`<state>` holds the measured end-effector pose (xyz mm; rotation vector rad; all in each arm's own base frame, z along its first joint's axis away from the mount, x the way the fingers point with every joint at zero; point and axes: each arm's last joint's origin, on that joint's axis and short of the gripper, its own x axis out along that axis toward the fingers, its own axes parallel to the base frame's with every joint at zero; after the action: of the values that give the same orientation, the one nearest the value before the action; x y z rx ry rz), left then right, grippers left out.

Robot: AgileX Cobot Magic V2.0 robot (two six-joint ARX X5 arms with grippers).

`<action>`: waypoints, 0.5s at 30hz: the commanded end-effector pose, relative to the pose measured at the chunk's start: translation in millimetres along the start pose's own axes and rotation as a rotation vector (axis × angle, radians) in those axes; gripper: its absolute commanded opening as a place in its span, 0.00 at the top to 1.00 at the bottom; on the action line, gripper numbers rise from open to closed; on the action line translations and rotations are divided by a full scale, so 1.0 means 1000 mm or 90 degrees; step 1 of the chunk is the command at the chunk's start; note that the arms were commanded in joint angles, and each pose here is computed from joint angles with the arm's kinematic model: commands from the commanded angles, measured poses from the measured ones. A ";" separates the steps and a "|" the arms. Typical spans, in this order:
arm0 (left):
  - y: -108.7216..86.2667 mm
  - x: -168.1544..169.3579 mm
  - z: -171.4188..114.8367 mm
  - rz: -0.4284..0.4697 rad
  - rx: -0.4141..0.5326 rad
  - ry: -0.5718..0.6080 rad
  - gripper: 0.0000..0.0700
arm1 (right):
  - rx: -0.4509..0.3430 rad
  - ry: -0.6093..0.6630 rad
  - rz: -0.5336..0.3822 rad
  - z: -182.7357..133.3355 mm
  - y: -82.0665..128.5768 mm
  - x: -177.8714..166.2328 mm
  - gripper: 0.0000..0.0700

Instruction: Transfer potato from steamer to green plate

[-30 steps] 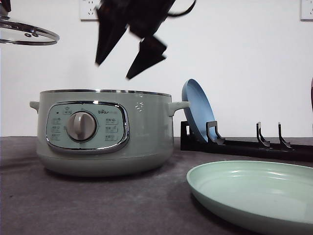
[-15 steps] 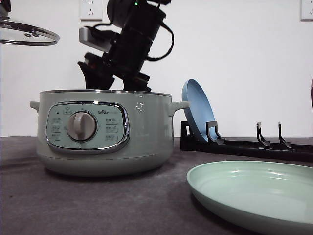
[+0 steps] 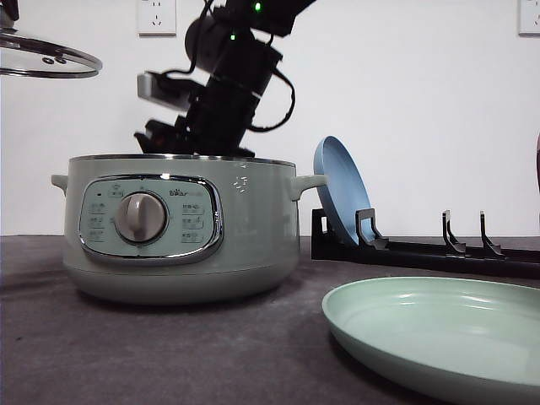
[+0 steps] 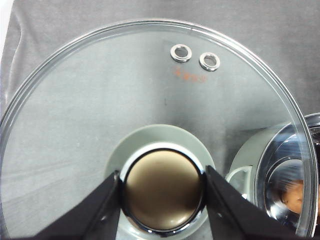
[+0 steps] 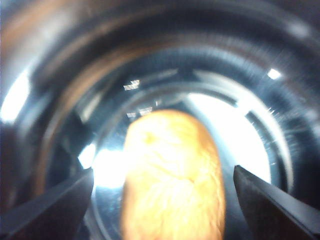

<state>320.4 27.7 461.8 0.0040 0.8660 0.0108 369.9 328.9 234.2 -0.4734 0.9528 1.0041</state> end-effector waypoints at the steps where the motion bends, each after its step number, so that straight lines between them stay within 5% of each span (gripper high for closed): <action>1: 0.001 -0.015 0.006 0.004 0.000 -0.056 1.00 | -0.007 -0.004 0.008 0.003 0.000 0.008 0.20; 15: 0.001 -0.015 0.007 0.005 0.000 -0.057 1.00 | 0.024 0.013 0.031 -0.003 -0.003 0.018 0.56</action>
<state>320.4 27.7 461.8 0.0036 0.8654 0.0111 371.9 327.4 228.5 -0.4430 0.9846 1.0291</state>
